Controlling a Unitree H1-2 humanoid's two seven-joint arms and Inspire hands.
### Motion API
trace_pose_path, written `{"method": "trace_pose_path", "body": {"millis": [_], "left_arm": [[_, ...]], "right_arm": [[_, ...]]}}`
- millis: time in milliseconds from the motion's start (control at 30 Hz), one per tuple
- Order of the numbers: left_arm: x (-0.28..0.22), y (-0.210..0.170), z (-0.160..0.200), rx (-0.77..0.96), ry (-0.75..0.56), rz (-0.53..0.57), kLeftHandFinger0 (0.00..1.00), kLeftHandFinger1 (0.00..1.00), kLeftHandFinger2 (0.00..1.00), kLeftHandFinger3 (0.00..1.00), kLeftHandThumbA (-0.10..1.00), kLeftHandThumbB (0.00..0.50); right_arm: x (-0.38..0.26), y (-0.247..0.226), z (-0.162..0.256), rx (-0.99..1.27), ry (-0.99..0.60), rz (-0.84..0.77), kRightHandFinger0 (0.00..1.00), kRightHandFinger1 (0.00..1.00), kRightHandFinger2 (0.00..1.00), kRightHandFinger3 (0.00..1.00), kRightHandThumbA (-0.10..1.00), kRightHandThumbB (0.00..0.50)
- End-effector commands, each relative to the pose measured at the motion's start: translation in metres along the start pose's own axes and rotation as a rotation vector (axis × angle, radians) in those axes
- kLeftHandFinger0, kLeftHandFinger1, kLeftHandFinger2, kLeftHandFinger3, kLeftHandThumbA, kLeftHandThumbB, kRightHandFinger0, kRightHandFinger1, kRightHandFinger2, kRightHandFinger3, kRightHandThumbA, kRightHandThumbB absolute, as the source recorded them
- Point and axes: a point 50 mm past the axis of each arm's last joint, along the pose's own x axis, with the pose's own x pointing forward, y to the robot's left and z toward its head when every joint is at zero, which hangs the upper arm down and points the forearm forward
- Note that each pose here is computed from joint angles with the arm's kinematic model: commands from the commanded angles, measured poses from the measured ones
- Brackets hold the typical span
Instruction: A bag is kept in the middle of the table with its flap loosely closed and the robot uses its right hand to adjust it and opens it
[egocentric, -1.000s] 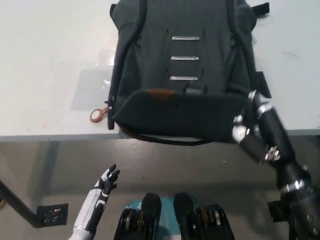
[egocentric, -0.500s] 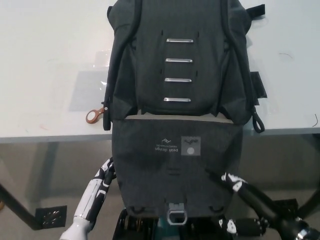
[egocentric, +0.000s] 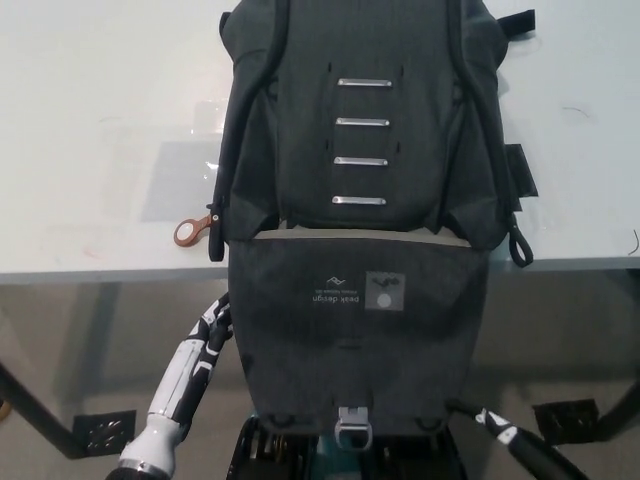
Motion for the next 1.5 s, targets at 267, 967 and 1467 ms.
{"method": "trace_pose_path", "body": {"millis": [267, 967, 1467], "left_arm": [[0.010, 0.008, 0.012, 0.016, -0.049, 0.012, 1.00, 1.00, 1.00, 1.00, 1.00, 0.308], [-0.002, 0.005, 0.012, -0.002, -0.039, 0.015, 1.00, 1.00, 1.00, 1.00, 1.00, 0.309], [-0.002, 0.007, 0.011, -0.001, -0.038, 0.019, 1.00, 1.00, 1.00, 1.00, 1.00, 0.301]], "right_arm": [[-0.001, -0.019, -0.001, 0.497, -0.306, -0.566, 1.00, 1.00, 1.00, 1.00, 1.00, 0.178], [0.015, -0.010, -0.006, 0.641, -0.321, -0.580, 1.00, 1.00, 1.00, 1.00, 1.00, 0.276], [0.019, -0.007, -0.006, 0.726, -0.346, -0.478, 1.00, 1.00, 1.00, 1.00, 1.00, 0.396]]}}
